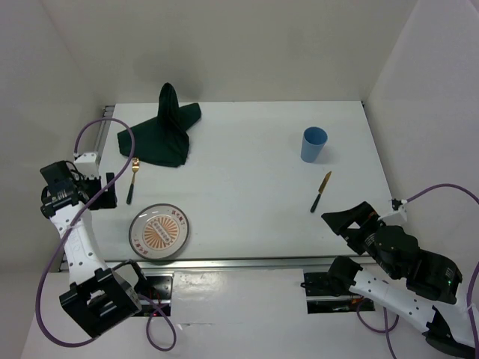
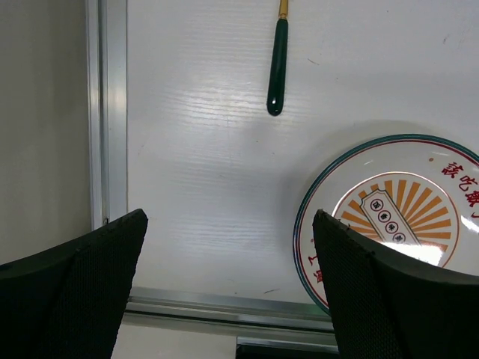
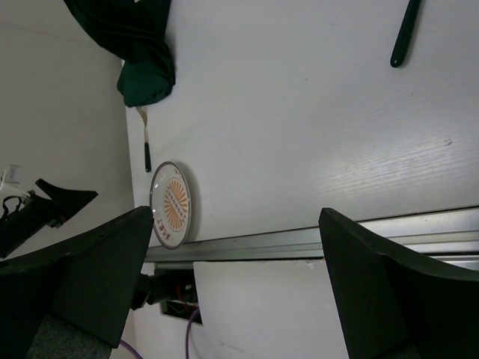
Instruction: Set the dinner table for one person
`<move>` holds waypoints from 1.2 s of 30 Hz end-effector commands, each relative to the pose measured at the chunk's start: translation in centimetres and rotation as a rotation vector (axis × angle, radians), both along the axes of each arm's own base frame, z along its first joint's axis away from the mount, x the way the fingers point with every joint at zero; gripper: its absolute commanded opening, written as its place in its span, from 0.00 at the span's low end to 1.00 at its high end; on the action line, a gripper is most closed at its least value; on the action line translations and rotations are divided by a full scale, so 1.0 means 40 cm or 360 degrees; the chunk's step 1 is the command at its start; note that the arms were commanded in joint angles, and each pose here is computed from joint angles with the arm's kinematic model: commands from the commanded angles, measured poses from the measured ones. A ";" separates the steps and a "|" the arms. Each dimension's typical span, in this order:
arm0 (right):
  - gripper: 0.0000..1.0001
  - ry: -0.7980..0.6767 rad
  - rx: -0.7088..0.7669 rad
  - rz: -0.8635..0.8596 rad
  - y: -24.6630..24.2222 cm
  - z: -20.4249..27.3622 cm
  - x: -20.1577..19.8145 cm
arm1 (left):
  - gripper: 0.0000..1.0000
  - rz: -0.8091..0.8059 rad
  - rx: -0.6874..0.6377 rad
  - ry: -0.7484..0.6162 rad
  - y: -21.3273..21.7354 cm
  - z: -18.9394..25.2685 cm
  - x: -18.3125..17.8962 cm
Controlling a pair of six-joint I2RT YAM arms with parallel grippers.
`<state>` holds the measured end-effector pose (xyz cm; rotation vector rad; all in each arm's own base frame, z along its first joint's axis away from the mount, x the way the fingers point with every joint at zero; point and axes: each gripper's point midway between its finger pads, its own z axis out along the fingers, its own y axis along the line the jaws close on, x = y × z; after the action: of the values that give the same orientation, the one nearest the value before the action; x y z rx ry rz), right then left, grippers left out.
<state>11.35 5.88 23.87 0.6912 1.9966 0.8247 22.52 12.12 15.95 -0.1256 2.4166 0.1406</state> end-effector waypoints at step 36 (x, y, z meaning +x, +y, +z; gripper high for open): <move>1.00 -0.0316 -0.1083 0.0045 0.250 0.164 0.349 | 1.00 -0.0352 0.0637 -0.0636 -0.436 0.317 0.983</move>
<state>23.83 13.83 29.88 0.2250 1.9500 0.1855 58.91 -5.33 23.19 0.4317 2.1598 0.3400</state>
